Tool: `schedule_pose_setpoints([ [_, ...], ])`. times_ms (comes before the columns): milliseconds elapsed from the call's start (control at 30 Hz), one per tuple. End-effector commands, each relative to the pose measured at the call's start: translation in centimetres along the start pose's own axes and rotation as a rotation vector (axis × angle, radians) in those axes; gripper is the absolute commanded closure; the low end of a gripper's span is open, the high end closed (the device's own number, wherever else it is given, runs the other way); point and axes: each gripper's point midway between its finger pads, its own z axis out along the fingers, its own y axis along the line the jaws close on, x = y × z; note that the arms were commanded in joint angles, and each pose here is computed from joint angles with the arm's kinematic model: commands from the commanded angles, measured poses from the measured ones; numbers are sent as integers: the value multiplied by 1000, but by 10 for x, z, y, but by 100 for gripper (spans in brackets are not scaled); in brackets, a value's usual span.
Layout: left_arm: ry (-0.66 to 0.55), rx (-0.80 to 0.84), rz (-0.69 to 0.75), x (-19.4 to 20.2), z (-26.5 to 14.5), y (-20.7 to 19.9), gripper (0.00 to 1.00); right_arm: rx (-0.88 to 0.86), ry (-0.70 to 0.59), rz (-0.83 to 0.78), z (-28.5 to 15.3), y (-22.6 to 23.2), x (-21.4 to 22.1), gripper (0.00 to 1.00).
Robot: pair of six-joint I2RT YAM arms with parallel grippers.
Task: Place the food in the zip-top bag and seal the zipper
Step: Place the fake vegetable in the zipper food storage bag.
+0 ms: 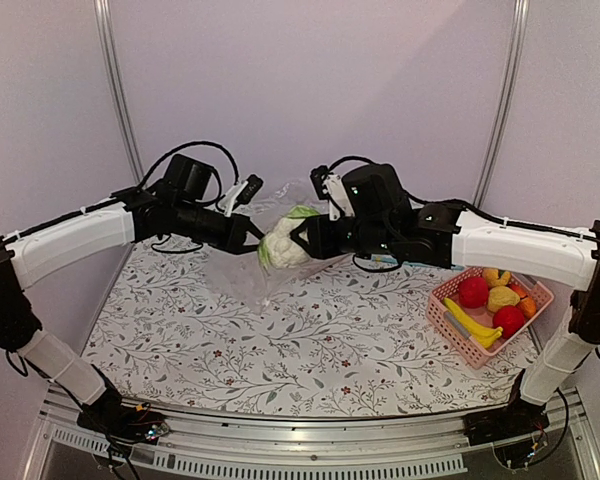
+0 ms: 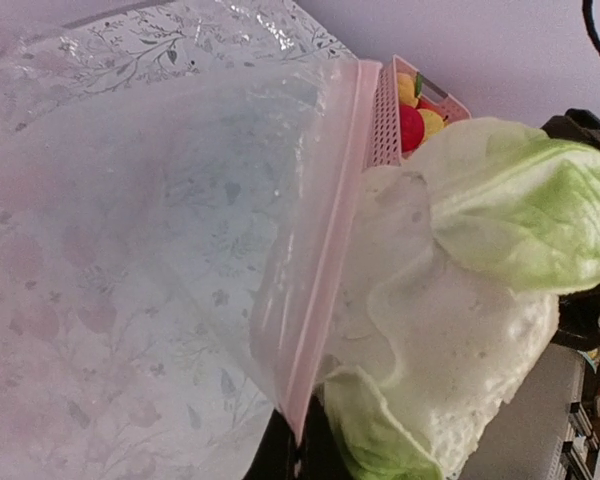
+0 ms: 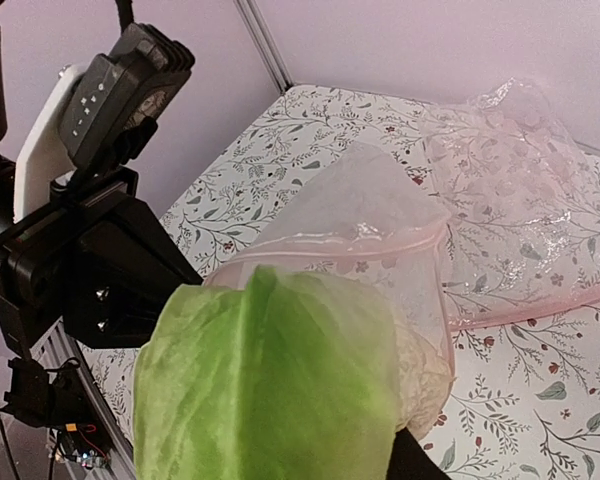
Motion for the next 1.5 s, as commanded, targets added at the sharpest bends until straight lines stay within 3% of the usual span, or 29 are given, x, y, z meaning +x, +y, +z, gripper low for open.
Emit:
schedule_pose_setpoints([
  [0,-80,56,77,-18,-22,-25,100,201,65,-4,12,-51,20,81],
  [133,-102,-9,57,-23,-28,-11,100,228,85,-12,10,-56,26,81],
  [333,-93,82,47,-22,-25,-22,100,206,79,-8,12,-51,21,81],
  [867,-69,108,18,-16,-15,-21,100,-127,156,-128,27,25,35,84],
  [1233,-58,12,-3,-14,-13,-3,100,-238,78,-131,6,50,18,83],
  [1467,-55,121,14,-15,-14,-22,100,-37,91,-103,20,15,24,83],
])
